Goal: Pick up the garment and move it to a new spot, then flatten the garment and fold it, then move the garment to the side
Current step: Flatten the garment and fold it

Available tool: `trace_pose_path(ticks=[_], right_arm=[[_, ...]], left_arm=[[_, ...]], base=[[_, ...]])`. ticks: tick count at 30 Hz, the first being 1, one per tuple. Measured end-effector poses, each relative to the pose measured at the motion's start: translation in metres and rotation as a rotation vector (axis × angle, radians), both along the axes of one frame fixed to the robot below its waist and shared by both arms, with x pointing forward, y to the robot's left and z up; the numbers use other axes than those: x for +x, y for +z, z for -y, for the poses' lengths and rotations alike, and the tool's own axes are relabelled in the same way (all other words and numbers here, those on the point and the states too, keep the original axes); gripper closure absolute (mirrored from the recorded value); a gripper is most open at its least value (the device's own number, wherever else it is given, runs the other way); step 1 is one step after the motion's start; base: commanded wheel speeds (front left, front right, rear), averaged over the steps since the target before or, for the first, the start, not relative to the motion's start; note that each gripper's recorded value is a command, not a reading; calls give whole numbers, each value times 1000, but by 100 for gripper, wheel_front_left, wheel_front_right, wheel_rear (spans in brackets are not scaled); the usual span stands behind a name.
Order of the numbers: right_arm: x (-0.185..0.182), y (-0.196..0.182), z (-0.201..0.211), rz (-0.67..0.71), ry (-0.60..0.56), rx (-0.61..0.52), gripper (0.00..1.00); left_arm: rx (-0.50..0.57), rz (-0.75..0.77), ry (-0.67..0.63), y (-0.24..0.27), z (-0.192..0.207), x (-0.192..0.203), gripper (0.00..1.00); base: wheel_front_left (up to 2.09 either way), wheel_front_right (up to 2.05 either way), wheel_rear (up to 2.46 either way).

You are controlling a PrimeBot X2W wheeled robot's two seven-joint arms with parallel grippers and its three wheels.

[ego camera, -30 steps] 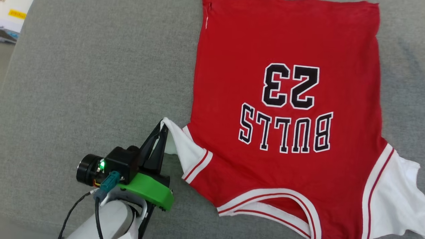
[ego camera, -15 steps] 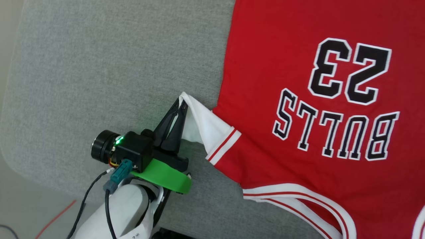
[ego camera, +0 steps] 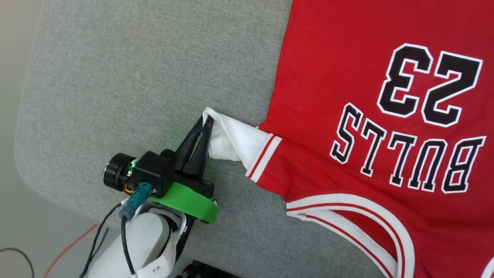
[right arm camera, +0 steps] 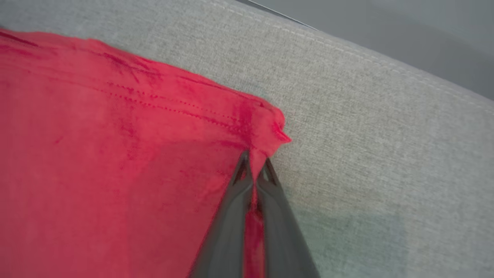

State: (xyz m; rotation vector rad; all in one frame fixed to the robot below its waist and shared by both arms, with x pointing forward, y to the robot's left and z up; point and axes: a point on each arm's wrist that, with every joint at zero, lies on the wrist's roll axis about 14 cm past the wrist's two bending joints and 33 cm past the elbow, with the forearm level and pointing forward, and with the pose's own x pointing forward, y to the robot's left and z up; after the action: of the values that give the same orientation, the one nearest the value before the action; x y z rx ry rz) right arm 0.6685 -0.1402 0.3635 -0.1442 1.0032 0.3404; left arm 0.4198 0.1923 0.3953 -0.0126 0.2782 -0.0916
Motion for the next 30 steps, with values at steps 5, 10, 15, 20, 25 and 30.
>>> trace_pose_path(ticks=[5, 10, 15, 20, 25, 30], right_arm=[[-7, 24, 1, 76, -3, 38, 100], [-25, 60, 18, 166, 24, 21, 100], [-69, 81, 47, 202, 71, -21, 100], [-135, 72, 85, 133, 91, -75, 100], [-205, 61, 112, 63, 58, -54, 100], [-268, 53, 140, 15, -48, -5, 100]], left_arm=[[23, 7, 9, 5, -6, -9, 100], [21, 26, 26, 16, -10, -20, 100], [26, 50, 42, 28, -14, -33, 100], [10, 73, 37, 37, -11, -36, 100], [0, 92, 16, 43, -4, -36, 100], [-10, 115, -17, 50, 7, -35, 100]], base=[[0, 0, 0], [0, 0, 0], [0, 0, 0], [0, 0, 0], [0, 0, 0], [0, 0, 0]])
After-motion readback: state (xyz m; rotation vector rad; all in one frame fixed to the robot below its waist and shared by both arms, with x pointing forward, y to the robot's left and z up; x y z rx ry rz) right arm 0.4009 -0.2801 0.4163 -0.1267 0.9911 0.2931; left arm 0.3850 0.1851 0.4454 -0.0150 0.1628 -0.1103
